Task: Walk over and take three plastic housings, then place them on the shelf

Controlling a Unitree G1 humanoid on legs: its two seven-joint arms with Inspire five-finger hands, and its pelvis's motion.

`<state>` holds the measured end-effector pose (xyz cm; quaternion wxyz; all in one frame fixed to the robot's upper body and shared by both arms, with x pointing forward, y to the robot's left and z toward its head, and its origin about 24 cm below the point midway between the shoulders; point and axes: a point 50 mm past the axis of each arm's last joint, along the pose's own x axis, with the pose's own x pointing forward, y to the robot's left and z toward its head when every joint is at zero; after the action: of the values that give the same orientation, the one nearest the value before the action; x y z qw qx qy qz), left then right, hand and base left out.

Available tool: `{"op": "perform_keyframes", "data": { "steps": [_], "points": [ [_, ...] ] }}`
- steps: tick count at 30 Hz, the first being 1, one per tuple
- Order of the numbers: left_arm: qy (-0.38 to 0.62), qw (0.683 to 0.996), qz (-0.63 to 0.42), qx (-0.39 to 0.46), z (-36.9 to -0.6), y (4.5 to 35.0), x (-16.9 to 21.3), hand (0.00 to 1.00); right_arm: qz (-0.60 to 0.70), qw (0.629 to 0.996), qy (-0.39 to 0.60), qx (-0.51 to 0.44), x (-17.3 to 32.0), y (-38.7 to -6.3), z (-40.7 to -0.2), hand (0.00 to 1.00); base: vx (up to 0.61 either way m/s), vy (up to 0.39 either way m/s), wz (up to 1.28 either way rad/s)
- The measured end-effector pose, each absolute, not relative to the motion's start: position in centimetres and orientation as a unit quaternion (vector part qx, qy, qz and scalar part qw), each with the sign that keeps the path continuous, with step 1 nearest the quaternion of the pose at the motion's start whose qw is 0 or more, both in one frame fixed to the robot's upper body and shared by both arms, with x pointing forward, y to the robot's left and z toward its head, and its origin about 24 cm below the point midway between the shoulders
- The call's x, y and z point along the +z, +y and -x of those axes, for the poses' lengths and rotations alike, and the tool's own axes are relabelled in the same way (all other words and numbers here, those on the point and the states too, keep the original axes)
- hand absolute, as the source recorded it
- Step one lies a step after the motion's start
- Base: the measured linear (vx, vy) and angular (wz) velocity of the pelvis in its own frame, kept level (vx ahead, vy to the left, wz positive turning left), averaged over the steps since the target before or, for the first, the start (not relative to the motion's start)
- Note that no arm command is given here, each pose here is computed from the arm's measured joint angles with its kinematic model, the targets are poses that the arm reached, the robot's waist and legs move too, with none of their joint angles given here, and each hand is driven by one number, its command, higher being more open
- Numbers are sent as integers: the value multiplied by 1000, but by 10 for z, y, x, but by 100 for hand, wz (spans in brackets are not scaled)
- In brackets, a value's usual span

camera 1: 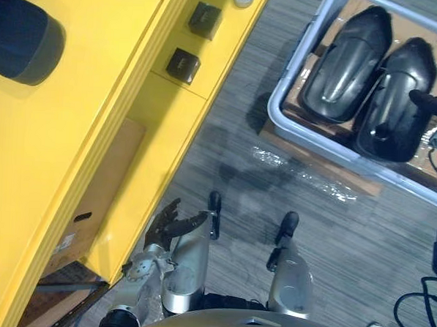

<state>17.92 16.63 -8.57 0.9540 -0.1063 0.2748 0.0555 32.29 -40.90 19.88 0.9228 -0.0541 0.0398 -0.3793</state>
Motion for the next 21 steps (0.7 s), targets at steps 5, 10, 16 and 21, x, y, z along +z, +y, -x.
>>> {"op": "perform_keyframes", "data": {
  "steps": [5, 10, 16, 21],
  "points": [
    [270, 956, 105, 40, -184, 158, -84, 100, 91, 910, 79, -397, 223, -419, -319, 0, -63, 8, 3],
    [271, 955, 116, 43, -185, 152, -84, 100, 128, 884, 128, -431, 227, -436, -304, 0, -53, -3, -1],
    [276, 954, 113, 37, -184, 148, -86, 100, 179, 858, 198, -438, 220, -447, -292, 0, -39, -22, -1],
    [276, 954, 112, 36, -184, 148, -86, 100, 199, 859, 203, -426, 221, -445, -295, 0, -21, -15, 0]
  ]
}}
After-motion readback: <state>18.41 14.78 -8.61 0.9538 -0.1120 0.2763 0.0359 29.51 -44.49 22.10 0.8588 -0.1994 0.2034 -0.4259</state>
